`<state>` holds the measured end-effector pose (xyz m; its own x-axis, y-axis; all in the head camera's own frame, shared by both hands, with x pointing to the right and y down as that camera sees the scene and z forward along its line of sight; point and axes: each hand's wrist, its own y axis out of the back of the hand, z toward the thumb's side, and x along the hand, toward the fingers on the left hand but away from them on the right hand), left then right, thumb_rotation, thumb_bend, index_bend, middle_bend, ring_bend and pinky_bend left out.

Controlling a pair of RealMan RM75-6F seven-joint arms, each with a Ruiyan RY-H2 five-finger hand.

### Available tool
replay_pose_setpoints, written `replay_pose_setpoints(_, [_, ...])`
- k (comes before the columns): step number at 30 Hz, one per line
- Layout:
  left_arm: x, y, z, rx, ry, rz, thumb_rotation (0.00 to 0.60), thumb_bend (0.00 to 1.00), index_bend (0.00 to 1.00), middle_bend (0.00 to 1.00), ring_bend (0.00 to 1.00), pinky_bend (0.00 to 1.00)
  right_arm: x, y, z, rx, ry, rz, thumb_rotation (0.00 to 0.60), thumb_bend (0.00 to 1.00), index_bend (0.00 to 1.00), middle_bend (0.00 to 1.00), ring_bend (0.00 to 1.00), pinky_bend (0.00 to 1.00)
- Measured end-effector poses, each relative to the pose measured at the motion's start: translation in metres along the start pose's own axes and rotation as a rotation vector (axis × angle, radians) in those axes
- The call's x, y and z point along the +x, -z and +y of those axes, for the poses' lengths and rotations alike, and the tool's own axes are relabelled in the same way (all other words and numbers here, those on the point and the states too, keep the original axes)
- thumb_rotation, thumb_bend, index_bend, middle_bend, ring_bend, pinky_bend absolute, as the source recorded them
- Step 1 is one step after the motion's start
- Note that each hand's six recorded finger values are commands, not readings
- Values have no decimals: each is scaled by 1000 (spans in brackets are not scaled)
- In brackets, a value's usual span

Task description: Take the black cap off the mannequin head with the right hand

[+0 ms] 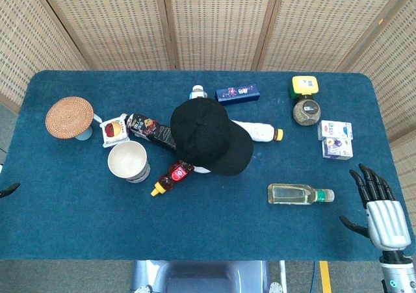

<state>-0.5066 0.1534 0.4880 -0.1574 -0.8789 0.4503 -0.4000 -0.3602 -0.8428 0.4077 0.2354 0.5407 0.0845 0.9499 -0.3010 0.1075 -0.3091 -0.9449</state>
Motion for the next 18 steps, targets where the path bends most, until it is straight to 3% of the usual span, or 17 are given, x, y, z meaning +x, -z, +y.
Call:
replay_pose_setpoints(10, [-13,-2,3,-3,-9,-37,600,96,55,0,0,138,-7,-16,-23,45,-41,69,600,0,0,21,33,111])
replay_pose_setpoints(18, [-7,-15,2,-6,29,-90,600,95,56,0,0,137,-38,-51,-52,123,-73,201,600,0,12,53,54,128])
